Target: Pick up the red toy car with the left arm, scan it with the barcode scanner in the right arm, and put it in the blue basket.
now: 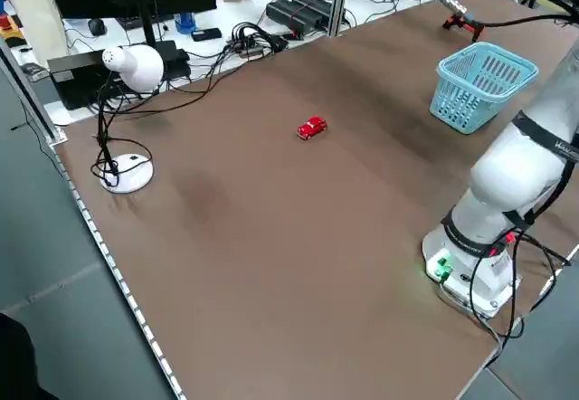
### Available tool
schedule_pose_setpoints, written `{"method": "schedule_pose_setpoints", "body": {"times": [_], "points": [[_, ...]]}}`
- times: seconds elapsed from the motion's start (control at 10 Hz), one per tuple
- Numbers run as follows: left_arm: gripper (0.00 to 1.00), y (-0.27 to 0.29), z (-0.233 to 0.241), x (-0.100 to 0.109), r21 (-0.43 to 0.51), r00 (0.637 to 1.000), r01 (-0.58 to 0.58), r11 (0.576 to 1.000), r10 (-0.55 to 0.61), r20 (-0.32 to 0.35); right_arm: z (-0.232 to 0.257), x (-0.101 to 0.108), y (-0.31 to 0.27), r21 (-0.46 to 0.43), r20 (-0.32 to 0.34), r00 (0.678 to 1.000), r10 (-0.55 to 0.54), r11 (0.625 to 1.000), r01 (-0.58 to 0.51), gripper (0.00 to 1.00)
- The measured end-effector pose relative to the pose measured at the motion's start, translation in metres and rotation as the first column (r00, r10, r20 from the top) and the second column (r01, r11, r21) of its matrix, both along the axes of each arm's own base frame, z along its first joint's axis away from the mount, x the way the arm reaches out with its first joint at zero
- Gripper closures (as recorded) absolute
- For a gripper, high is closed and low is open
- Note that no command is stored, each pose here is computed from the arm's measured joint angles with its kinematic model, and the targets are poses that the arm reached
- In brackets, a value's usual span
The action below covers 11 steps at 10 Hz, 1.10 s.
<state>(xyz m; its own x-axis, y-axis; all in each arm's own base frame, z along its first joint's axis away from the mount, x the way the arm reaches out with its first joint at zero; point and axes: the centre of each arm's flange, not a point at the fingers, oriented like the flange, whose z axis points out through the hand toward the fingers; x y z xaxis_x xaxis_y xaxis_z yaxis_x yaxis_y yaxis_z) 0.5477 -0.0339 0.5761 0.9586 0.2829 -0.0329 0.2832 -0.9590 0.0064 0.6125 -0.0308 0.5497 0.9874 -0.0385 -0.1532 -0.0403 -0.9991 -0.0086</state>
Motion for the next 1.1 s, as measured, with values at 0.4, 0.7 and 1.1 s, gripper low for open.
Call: {"method": "schedule_pose_setpoints", "body": {"times": [0.4,0.7,1.1], "points": [[0.00,0.014,-0.077,-0.010,0.013,0.954,-0.299,0.954,0.299,-0.016,-0.092,0.038,-0.005,-0.003,0.046,0.999,-0.006,1.000,0.006,0.00],[0.00,0.022,-0.138,-0.020,0.010,0.806,-0.592,0.806,0.592,0.008,-0.156,0.051,-0.015,-0.003,0.015,1.000,-0.022,1.000,0.022,0.00],[0.00,0.033,-0.210,-0.029,0.009,0.578,-0.816,0.578,0.816,0.017,-0.227,0.072,-0.022,-0.006,0.046,0.999,-0.029,1.000,0.030,0.00]]}}
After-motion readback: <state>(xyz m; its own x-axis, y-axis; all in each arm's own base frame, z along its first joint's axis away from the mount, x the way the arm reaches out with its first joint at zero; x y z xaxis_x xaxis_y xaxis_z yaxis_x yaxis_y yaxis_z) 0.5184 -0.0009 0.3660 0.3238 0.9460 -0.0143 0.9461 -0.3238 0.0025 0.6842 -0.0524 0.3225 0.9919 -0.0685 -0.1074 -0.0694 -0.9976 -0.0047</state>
